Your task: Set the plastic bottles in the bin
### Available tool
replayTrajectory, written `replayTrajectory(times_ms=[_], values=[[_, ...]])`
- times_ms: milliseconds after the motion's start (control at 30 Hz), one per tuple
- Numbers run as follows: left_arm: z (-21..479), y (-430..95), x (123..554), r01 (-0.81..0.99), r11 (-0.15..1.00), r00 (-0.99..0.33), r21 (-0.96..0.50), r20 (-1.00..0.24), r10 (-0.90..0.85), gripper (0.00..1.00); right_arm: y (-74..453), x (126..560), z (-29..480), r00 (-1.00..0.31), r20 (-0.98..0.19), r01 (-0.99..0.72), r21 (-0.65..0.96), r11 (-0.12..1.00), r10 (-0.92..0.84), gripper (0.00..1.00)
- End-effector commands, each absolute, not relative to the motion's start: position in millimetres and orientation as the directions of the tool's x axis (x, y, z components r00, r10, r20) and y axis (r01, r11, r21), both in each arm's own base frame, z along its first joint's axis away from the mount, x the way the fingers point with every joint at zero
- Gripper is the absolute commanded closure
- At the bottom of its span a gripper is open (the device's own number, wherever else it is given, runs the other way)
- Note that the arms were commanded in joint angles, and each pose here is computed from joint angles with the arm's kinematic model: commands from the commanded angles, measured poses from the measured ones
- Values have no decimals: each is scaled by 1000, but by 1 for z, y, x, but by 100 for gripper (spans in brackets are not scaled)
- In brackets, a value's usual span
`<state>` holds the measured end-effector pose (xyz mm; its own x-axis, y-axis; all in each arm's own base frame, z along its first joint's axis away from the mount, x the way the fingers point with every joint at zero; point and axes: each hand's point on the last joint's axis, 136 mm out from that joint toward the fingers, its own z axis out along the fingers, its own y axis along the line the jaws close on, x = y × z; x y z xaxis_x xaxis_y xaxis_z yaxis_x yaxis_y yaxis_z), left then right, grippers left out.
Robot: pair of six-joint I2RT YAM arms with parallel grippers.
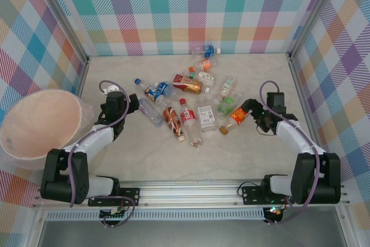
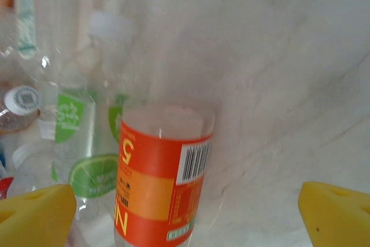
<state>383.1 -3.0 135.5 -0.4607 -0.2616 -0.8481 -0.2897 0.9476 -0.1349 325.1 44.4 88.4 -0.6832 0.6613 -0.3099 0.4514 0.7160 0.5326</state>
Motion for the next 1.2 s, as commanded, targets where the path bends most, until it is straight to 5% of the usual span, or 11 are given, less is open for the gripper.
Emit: replayTrajectory(times_ms=[0,533,767,1167], values=[[134,-9,376,-329,919,-483,-218,-797,-362,0,60,320,82,-683,-172,546,526,652,710,3],[139,-67,380,-175,877,-567,-447,-682,-461,0,60,361,54,-620,-198,634,444,633,759,14],[144,-96,380,-131,852,-582,-506,-656,-480,0,62,372,44,-598,-194,641,467,609,778,29],[179,-139,372,57,865,-600,-499,-709,-370,0,67,361,94,-593,-338,468,594,655,731,46]])
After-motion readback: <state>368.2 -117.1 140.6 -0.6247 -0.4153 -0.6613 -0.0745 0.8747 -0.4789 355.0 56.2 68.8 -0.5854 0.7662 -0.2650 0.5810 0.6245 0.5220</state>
